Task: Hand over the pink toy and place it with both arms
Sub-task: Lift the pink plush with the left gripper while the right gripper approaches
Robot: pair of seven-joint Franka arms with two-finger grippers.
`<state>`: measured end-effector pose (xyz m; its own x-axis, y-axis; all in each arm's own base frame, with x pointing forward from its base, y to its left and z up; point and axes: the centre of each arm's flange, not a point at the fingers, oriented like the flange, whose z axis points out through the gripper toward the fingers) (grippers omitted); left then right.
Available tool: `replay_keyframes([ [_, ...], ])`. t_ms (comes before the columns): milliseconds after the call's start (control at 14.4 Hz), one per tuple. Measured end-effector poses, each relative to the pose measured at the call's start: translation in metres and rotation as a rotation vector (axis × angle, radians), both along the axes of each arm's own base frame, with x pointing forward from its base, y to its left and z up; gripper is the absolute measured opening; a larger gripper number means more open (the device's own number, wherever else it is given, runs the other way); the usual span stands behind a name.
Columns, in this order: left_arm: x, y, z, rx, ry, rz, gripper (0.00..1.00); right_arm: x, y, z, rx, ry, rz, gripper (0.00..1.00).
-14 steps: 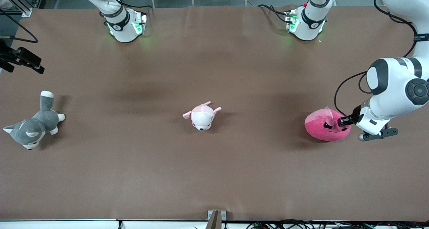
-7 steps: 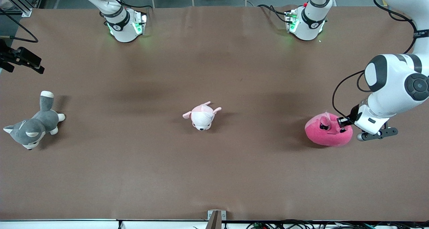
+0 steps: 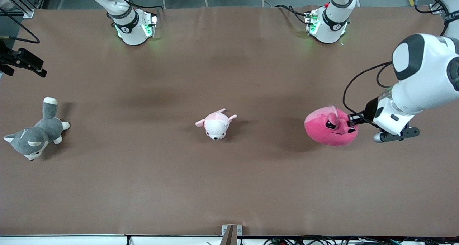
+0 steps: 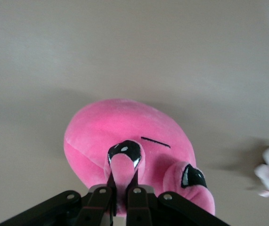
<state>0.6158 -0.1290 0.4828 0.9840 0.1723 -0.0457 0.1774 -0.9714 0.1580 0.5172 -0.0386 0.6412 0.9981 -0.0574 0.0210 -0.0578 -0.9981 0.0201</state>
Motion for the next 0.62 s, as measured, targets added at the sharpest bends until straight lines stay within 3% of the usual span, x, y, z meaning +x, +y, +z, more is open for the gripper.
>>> replay_keyframes([
  [277, -0.018, -0.085, 0.055, -0.036, -0.033, -0.070, 0.10, -0.001, 0.009, -0.008, 0.024, 0.029, 0.012, 1.00],
  [623, -0.048, -0.183, 0.078, -0.069, -0.036, -0.067, 0.10, -0.004, 0.052, -0.009, 0.216, 0.057, 0.057, 1.00],
])
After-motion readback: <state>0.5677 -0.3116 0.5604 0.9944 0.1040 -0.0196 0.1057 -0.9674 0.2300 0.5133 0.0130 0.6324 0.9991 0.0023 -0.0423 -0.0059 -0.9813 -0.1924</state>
